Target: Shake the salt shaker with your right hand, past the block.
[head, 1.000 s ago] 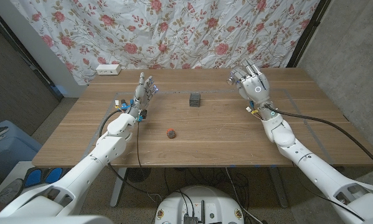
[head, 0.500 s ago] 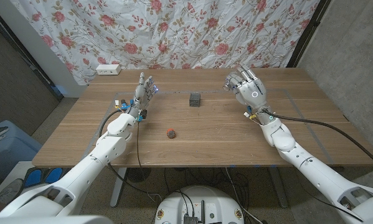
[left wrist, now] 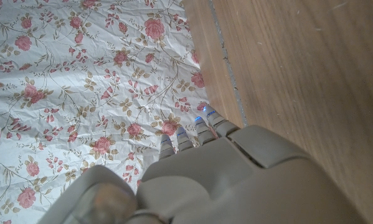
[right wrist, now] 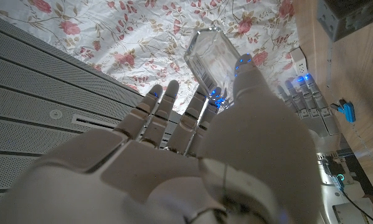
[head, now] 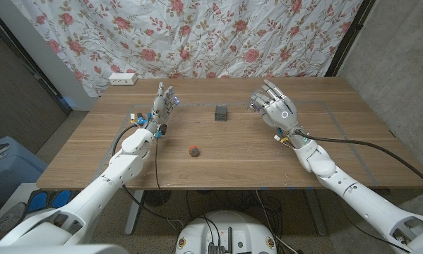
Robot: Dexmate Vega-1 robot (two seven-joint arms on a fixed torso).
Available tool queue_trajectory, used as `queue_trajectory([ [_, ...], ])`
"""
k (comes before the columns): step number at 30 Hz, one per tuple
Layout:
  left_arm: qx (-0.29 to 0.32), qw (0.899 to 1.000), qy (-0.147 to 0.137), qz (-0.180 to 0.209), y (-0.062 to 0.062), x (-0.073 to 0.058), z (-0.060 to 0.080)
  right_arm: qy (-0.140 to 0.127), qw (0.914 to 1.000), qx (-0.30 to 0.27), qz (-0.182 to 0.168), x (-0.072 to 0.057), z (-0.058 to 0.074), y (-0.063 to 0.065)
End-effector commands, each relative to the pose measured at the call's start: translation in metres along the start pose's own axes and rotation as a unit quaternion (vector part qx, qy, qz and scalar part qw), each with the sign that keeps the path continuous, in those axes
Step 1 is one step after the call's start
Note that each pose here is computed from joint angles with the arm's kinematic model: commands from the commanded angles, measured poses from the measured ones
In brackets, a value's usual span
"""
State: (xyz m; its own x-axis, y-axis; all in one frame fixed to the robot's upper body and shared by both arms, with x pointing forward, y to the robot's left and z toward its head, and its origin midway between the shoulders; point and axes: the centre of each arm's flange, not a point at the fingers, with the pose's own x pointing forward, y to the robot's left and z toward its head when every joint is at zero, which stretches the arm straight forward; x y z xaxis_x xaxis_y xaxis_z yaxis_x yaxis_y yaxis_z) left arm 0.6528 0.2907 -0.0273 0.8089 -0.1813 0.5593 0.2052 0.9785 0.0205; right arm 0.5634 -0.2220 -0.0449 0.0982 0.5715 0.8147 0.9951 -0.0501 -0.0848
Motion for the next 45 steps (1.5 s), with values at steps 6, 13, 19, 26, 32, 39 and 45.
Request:
queue_trajectory([
  [6, 0.000, 1.000, 0.000, 0.000, 0.000, 0.000, 0.000, -0.012, 0.9994, 0.032, 0.005, -0.006, 0.014, -0.001],
  [13, 0.000, 1.000, 0.000, 0.000, 0.000, 0.000, 0.000, -0.005, 0.9996, 0.027, 0.002, 0.001, 0.006, 0.002],
  [19, 0.000, 1.000, 0.000, 0.000, 0.000, 0.000, 0.000, 0.004, 0.9998, 0.018, 0.001, 0.005, 0.000, 0.004],
  [26, 0.000, 1.000, 0.000, 0.000, 0.000, 0.000, 0.000, 0.021, 0.9998, 0.005, 0.000, 0.010, -0.011, 0.008],
  [32, 0.000, 1.000, 0.000, 0.000, 0.000, 0.000, 0.000, 0.030, 0.9995, -0.006, -0.002, 0.015, -0.019, 0.010],
  [39, 0.000, 1.000, 0.000, 0.000, 0.000, 0.000, 0.000, 0.041, 0.9990, -0.015, -0.003, 0.018, -0.026, 0.012],
  [45, 0.000, 1.000, 0.000, 0.000, 0.000, 0.000, 0.000, 0.051, 0.9985, -0.022, -0.003, 0.018, -0.031, 0.012],
])
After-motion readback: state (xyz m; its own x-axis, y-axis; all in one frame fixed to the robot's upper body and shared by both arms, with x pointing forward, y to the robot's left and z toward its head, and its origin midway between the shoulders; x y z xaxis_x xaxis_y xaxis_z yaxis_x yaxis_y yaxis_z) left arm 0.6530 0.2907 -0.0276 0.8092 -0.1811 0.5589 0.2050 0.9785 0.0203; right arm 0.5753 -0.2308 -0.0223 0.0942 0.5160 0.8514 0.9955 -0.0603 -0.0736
